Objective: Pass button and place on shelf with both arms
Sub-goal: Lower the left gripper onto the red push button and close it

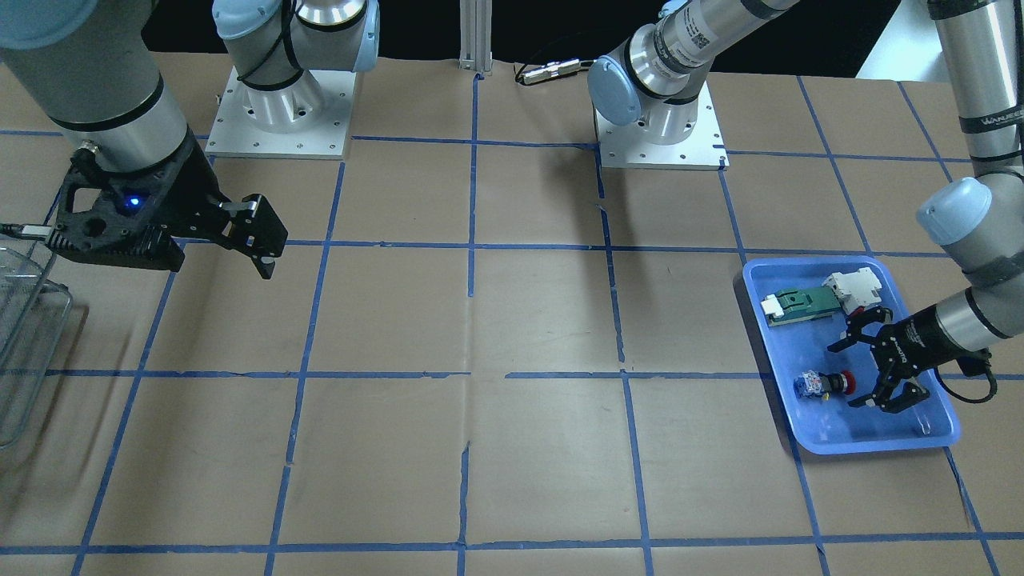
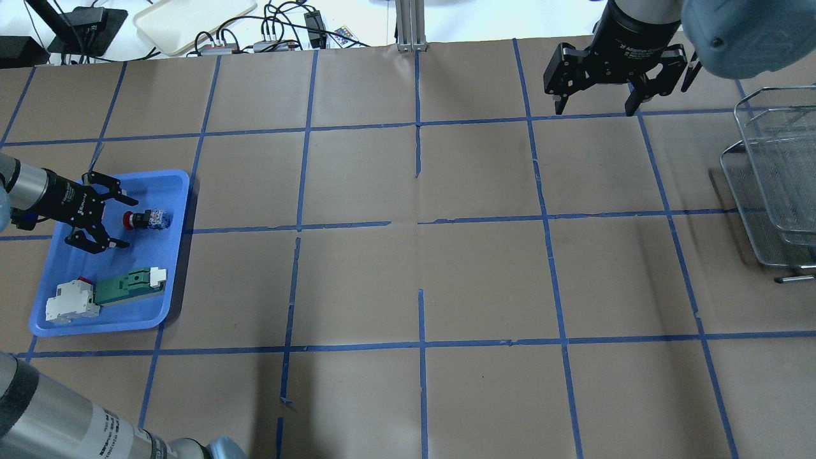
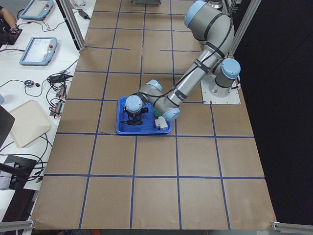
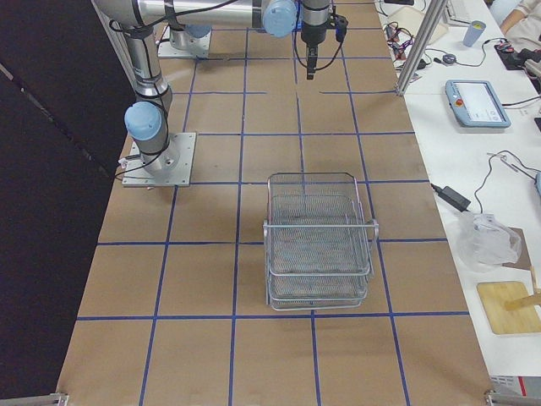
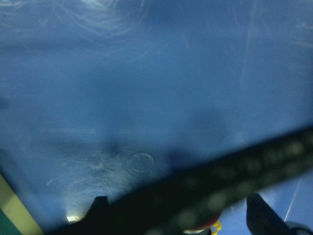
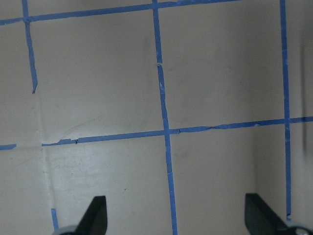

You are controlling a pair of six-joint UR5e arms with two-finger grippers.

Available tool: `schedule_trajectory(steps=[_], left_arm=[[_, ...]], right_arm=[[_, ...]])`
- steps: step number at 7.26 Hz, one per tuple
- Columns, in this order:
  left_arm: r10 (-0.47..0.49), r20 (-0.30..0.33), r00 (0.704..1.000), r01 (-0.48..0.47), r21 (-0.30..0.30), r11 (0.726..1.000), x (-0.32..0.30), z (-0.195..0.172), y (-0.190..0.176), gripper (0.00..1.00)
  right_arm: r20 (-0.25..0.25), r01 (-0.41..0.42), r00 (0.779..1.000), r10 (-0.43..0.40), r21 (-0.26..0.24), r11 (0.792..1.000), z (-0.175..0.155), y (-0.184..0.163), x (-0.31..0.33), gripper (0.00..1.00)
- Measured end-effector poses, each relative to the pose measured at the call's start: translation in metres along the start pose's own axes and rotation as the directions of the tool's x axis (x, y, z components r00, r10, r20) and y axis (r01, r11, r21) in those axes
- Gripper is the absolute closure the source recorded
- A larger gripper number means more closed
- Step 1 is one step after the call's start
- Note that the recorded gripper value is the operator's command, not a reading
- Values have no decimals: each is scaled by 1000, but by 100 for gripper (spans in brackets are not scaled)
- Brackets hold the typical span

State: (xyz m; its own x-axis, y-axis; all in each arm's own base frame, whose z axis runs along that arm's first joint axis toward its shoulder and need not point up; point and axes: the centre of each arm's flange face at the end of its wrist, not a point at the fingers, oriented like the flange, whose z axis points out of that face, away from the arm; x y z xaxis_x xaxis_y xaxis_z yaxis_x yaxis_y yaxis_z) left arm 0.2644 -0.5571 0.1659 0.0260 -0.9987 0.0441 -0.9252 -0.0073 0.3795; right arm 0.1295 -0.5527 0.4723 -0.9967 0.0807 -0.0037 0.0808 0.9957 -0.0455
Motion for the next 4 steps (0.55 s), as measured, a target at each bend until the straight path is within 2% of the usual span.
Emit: schedule_trajectory(steps=[4], left_arm=[[-2,9,1000,2,-9,1000,-1,7,-4,0]], right_arm=[[0,-1,1000,1,-4,1000,1,0,0,0]])
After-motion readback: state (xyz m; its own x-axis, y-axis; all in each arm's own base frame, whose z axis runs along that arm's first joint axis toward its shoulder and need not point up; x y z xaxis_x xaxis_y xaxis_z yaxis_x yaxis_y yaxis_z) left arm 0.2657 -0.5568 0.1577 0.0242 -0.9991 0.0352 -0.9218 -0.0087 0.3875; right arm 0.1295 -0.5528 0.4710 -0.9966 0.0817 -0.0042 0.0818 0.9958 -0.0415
